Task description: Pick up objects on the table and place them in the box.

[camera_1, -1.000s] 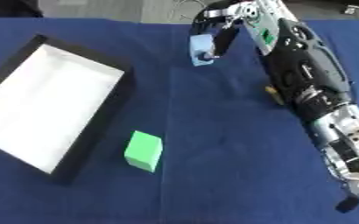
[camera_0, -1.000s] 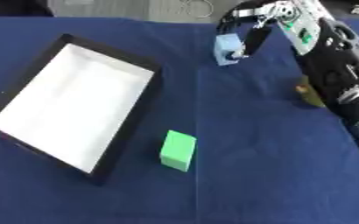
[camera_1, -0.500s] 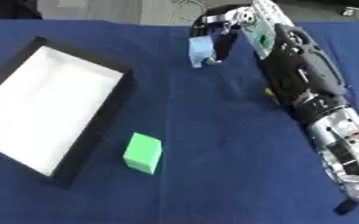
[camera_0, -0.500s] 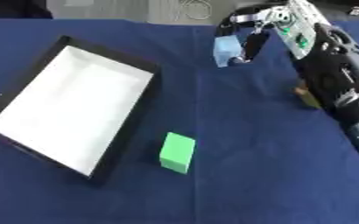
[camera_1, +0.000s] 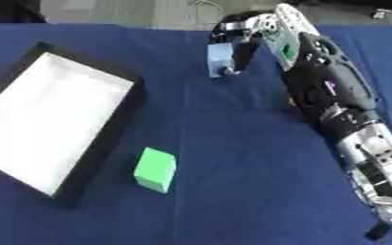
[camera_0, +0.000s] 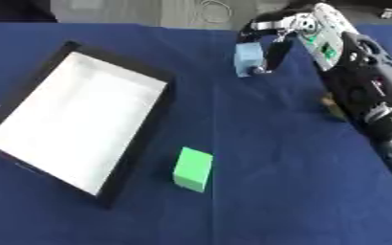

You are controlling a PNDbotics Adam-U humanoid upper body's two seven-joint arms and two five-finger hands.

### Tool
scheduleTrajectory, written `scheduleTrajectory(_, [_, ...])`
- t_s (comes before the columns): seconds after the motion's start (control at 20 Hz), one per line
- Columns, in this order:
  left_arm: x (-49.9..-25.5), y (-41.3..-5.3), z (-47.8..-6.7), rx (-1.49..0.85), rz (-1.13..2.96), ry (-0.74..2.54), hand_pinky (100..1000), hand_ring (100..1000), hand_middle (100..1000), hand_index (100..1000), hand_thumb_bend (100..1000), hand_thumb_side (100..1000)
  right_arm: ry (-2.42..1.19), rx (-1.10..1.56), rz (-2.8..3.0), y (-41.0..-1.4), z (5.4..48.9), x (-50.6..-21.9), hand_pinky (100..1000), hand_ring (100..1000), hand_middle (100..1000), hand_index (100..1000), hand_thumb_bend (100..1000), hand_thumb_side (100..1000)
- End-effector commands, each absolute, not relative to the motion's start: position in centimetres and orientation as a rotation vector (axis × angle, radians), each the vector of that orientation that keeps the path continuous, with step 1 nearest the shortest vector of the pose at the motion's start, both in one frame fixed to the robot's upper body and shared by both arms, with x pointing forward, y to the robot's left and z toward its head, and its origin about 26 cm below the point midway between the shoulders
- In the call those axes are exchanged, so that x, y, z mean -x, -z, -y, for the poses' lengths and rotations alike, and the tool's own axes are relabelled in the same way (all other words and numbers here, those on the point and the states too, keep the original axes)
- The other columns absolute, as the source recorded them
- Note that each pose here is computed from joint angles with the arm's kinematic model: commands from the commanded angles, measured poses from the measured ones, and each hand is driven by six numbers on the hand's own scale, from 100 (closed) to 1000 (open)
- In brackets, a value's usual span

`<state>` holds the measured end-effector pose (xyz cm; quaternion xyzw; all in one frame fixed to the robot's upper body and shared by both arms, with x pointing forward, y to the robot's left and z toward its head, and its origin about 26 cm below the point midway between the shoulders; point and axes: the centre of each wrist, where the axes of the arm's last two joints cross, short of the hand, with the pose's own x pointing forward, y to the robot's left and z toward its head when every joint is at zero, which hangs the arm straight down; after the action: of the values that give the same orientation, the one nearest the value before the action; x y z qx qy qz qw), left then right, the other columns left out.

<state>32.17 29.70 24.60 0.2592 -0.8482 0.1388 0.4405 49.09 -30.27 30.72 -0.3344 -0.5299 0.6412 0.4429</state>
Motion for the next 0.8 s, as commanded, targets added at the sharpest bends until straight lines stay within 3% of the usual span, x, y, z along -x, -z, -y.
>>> scheduleTrajectory(0.05, [-31.8, -25.4, -30.0, -0.663, 2.138, -0.345, 654, 792, 870, 882, 605, 625, -1.567, 0.906, 1.411, -33.0, 30.7, -48.4, 863, 754, 476, 627, 196, 100])
scheduleTrajectory(0.45, [-31.8, -25.0, -30.5, -0.693, 2.123, -0.34, 654, 792, 869, 882, 602, 623, -1.56, 0.905, 1.522, -35.5, 30.3, -47.5, 847, 725, 458, 612, 183, 100])
scheduleTrajectory(0.8, [-31.7, -24.1, -31.7, -0.766, 2.076, -0.349, 655, 791, 861, 878, 604, 617, -1.705, 0.829, 1.663, -39.6, 25.7, -44.8, 837, 718, 470, 620, 227, 100])
